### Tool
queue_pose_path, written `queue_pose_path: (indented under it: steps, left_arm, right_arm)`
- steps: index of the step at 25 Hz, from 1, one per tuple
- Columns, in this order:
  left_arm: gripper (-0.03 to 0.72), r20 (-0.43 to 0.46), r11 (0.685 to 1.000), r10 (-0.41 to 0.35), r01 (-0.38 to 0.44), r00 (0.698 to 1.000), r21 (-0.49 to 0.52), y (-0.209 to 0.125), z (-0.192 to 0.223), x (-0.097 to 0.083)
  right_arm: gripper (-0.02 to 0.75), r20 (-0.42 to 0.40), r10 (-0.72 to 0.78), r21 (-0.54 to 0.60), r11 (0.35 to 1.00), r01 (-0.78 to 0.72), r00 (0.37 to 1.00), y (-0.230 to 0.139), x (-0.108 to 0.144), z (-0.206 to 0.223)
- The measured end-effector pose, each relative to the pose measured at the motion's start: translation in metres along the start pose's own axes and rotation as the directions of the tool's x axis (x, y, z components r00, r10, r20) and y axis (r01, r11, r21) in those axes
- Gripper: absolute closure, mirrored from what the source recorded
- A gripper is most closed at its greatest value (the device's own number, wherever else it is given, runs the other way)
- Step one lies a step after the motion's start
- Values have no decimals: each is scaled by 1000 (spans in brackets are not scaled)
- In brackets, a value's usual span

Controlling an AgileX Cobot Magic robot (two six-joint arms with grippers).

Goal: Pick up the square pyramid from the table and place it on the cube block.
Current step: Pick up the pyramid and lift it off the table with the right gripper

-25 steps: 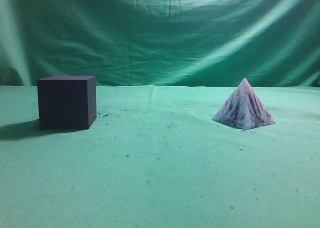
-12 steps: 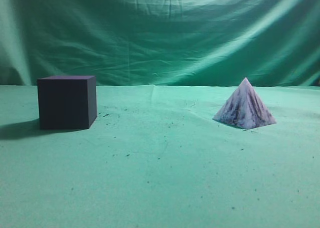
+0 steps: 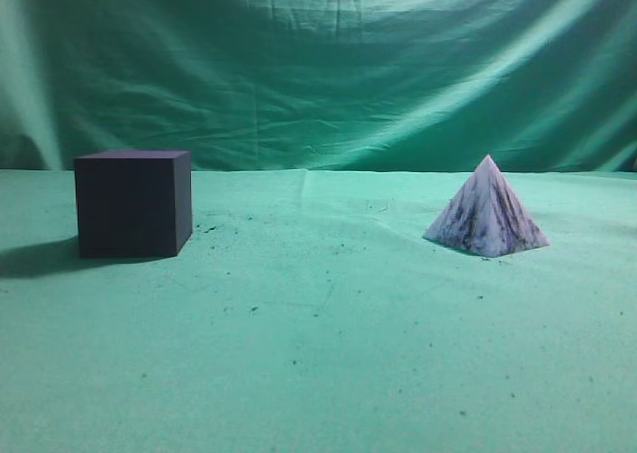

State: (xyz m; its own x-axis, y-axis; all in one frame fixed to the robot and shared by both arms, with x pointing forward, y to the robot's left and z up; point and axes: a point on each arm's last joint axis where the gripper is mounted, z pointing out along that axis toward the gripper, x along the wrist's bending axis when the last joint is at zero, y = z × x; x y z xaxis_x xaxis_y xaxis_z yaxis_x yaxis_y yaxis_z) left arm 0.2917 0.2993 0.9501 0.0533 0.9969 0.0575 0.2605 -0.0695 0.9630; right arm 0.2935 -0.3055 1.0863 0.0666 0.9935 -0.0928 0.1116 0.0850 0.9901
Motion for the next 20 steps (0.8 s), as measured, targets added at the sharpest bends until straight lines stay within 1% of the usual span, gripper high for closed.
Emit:
queue_pose_path:
  steps: [3,6,7,10,12,13,16,17,20]
  left_arm:
    - [688,0,1000,0,0,1000,0,0,0,0]
    - [688,0,1000,0,0,1000,0,0,0,0]
    - [688,0,1000,0,0,1000,0,0,0,0]
    - [688,0,1000,0,0,1000,0,0,0,0]
    - [688,0,1000,0,0,1000,0,0,0,0]
    - [688,0,1000,0,0,1000,0,0,0,0]
    - [688,0,1000,0,0,1000,0,0,0,0]
    - [688,0,1000,0,0,1000,0,0,0,0]
    - [688,0,1000,0,0,1000,0,0,0,0]
  right_arm:
    - [738,-72,69,133,989,-59,995,4,5,6]
    - [738,-180,52,235,972,-8,982,2,15,14]
    - [738,-220,57,294,956,11,974,1,19,18]
    - [738,-315,59,491,864,109,947,0,31,33]
    - [738,-364,63,611,769,188,929,-1,40,48]
    - [738,-392,61,642,733,225,918,0,45,56]
    - [738,-467,66,685,657,314,882,1,67,77]
    - [738,-494,63,686,640,345,867,2,75,83]
    - [738,-570,32,690,561,457,821,-3,104,106]
